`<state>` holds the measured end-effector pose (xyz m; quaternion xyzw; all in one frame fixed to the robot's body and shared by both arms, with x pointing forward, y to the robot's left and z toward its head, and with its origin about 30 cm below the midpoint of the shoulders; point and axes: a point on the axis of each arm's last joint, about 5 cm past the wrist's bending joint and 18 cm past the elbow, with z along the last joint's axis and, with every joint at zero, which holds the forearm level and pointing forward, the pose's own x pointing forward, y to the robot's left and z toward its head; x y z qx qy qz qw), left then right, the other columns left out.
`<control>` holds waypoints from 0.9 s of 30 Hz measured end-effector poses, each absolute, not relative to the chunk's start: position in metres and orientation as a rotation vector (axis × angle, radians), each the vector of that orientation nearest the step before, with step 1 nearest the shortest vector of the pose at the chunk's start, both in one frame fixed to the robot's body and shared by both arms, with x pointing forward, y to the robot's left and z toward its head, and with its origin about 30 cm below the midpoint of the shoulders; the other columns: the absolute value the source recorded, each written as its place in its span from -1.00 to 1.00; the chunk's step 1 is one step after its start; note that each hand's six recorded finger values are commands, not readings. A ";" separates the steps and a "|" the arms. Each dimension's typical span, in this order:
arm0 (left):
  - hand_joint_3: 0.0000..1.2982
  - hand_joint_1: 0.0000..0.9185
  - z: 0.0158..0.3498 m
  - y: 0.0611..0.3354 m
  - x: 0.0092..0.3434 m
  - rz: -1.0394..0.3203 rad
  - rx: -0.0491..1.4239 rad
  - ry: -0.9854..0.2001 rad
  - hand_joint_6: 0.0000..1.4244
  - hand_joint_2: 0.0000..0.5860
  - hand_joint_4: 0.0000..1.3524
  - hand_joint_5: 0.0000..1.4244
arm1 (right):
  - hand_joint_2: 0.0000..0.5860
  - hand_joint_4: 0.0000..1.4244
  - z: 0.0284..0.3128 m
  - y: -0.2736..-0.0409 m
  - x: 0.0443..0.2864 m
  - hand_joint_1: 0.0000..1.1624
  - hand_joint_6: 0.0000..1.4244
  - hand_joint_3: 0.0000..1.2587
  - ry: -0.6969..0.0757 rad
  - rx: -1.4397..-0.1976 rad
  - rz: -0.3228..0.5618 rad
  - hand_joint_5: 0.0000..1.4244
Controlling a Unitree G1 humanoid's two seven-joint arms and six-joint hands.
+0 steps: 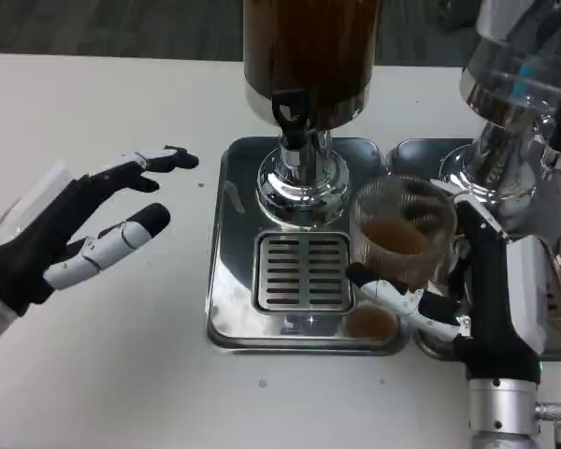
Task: Grasp the cup under the faucet to collect the drink, then remove the cup.
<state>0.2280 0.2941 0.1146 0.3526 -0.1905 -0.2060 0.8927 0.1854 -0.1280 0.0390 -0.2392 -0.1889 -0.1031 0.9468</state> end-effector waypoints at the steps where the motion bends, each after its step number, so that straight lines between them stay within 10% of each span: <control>1: -0.58 -1.00 0.114 0.294 0.227 -0.429 0.729 -0.402 -0.60 -0.29 -0.78 -0.76 | -0.21 0.13 0.040 -0.128 0.185 0.42 0.94 -0.07 -0.388 -0.486 -0.209 0.45; 27: -0.89 -1.00 0.121 0.299 0.182 -0.594 0.848 -0.562 -0.89 -0.48 -1.00 -1.00 | -0.26 0.15 0.065 -0.145 0.152 0.45 0.97 -0.03 -0.439 -0.485 -0.165 0.48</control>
